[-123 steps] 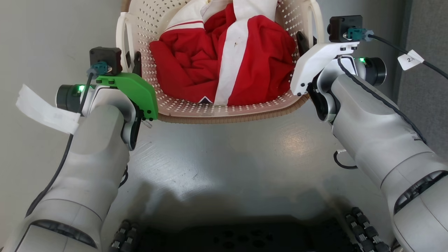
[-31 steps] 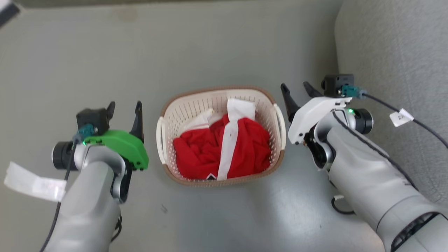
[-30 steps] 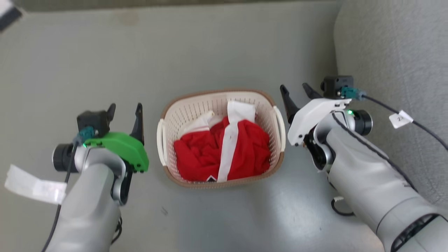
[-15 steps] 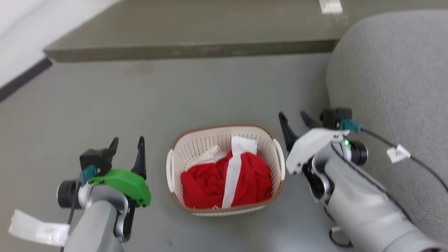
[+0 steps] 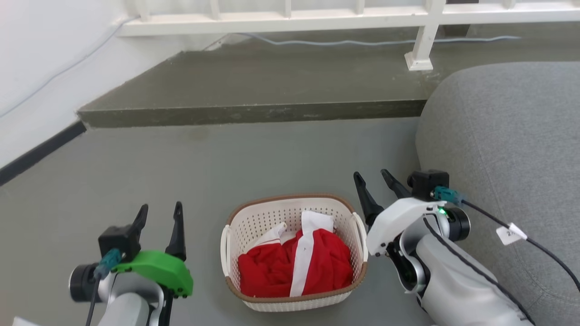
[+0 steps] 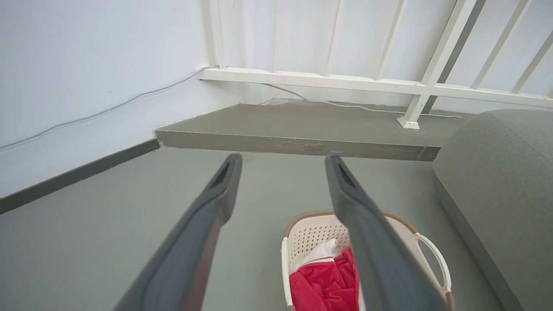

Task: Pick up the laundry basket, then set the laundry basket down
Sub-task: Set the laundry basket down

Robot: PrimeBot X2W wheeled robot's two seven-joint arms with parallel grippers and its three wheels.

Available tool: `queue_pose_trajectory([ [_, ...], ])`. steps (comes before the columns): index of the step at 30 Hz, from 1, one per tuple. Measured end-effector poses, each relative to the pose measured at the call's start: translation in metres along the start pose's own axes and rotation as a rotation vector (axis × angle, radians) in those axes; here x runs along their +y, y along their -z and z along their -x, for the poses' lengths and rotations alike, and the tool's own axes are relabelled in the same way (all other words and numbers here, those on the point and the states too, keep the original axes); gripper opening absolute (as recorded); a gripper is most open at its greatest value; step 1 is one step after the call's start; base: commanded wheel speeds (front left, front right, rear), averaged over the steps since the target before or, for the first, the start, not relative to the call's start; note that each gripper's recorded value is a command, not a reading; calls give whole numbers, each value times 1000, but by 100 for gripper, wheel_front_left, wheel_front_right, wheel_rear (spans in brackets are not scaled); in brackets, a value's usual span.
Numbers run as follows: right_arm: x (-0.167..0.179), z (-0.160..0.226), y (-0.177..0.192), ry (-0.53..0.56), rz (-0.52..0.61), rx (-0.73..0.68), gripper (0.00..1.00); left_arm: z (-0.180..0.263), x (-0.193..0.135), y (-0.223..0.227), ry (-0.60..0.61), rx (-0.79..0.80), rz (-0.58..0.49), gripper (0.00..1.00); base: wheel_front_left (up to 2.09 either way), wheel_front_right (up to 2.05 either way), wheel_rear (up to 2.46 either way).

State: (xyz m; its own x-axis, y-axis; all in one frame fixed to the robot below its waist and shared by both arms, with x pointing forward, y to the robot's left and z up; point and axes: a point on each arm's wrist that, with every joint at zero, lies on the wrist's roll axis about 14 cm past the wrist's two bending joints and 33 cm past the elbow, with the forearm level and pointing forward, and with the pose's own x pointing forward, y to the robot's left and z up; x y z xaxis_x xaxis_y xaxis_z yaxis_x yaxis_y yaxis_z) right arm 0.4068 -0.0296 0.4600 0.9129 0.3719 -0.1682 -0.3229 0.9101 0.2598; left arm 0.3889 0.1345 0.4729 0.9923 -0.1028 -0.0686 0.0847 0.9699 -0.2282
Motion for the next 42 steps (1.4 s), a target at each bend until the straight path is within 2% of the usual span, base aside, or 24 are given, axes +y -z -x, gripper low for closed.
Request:
queue_pose_trajectory([
  [12,-2,20,-4,38,-19,-54,100,24,15,-2,-57,-26,3,100,0,0,0],
  [26,-21,40,-5,89,11,-91,100,49,28,9,-113,-6,13,100,0,0,0],
  [42,-27,63,6,134,-3,-93,100,57,21,4,-92,-27,-15,100,0,0,0],
])
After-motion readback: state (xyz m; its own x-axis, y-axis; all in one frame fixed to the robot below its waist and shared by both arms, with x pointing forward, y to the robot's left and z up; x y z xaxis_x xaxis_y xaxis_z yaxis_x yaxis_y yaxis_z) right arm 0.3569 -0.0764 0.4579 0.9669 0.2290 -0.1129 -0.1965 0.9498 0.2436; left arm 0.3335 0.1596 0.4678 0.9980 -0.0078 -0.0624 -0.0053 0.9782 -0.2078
